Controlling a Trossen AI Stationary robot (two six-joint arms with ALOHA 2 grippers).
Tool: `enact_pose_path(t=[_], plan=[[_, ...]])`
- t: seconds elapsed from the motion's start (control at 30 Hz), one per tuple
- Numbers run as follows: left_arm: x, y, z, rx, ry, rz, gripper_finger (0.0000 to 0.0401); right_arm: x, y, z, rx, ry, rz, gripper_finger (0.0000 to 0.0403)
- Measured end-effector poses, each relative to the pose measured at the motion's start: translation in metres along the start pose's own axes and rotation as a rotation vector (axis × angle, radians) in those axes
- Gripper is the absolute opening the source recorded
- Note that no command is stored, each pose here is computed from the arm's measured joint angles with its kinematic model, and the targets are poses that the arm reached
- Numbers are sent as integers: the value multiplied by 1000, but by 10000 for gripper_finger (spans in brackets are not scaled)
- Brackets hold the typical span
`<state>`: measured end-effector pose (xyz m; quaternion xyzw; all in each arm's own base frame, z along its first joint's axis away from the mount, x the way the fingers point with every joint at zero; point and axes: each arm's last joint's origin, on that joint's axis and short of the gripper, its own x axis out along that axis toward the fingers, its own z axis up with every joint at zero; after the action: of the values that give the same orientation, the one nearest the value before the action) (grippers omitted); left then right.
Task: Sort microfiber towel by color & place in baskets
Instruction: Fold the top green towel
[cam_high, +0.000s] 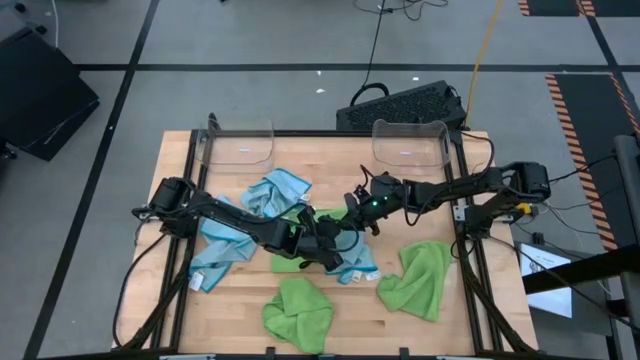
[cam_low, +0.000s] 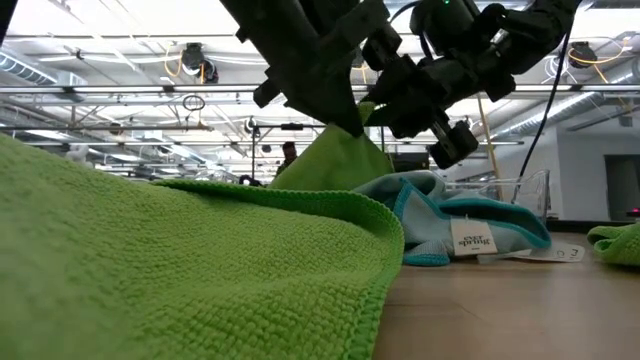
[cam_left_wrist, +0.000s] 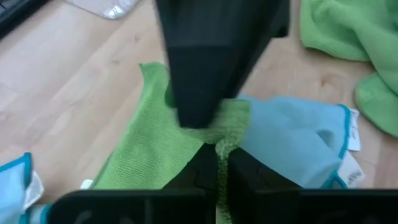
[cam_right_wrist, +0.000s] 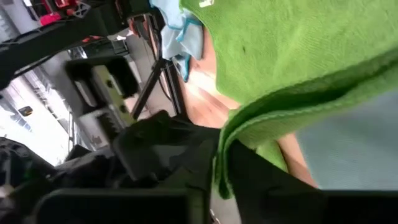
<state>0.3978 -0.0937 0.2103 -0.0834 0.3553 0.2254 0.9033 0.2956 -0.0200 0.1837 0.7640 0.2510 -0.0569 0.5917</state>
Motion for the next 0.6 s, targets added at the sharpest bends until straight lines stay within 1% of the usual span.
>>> enact_pose_path(t=[0.07, 0.2, 0.27, 0.33, 0.4, 0.47, 0.53, 0.6], plan=[[0, -1, 0, 3, 11, -20, 7, -1, 1, 2, -7, -6, 4, 93], [-1, -3, -2, 7, 15, -29, 5, -6, 3, 13, -60, -30, 14, 175], [-2, -4, -3, 11, 16, -32, 4, -10, 3, 20, -99, -1, 12, 213], [-3, -6, -4, 15, 16, -36, 4, -15, 3, 27, -167, 52, 13, 244], [-5, -8, -5, 20, 15, -41, 4, -20, 3, 33, -245, 130, 21, 266], [-6, -10, -6, 25, 15, -45, 3, -26, 3, 38, -332, 209, 42, 279], [-8, -12, -8, 33, 14, -49, 3, -31, 4, 43, -421, 280, 75, 283], [-9, -14, -9, 48, 14, -54, 3, -35, 4, 47, -527, 315, 107, 281]])
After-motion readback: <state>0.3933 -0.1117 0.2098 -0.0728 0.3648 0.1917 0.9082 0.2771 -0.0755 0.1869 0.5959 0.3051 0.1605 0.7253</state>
